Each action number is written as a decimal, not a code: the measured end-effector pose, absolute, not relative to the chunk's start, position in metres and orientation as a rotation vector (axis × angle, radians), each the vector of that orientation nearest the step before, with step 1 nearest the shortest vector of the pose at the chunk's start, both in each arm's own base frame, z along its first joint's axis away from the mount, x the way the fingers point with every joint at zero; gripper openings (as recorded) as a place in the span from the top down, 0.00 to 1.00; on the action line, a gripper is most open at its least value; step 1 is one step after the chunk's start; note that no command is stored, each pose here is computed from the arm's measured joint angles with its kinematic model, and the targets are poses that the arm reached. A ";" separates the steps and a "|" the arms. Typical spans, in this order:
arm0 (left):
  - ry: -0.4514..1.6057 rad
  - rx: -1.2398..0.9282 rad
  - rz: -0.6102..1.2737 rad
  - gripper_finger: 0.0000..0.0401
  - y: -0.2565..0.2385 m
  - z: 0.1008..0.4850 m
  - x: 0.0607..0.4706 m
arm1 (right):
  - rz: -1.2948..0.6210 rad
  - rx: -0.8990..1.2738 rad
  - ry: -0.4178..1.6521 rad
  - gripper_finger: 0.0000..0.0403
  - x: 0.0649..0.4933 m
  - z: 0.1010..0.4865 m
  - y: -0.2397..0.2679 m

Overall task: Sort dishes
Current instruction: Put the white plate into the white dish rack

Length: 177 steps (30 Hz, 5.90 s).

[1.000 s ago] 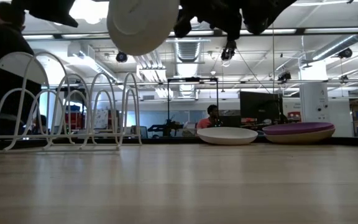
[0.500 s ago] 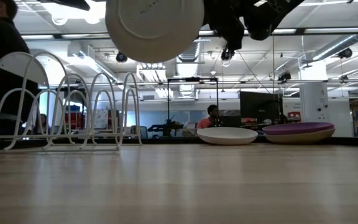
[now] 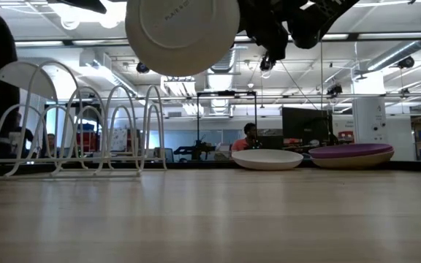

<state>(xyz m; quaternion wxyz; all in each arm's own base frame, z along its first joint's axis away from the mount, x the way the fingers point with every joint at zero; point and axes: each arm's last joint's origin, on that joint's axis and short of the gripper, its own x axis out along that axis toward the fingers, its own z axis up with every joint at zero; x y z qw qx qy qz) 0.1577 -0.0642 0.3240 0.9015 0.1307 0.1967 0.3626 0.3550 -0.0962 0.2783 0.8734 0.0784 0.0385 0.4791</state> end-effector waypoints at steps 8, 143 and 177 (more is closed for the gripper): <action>0.396 0.289 0.769 1.00 -0.064 0.324 0.157 | 0.813 0.171 0.058 1.00 0.359 0.278 -0.099; 0.319 0.564 0.997 1.00 -0.073 0.308 0.179 | -0.173 -0.040 -0.192 1.00 0.472 0.197 -0.025; 0.318 0.561 0.998 1.00 -0.073 0.308 0.179 | -0.231 0.150 -0.045 1.00 0.491 0.113 -0.005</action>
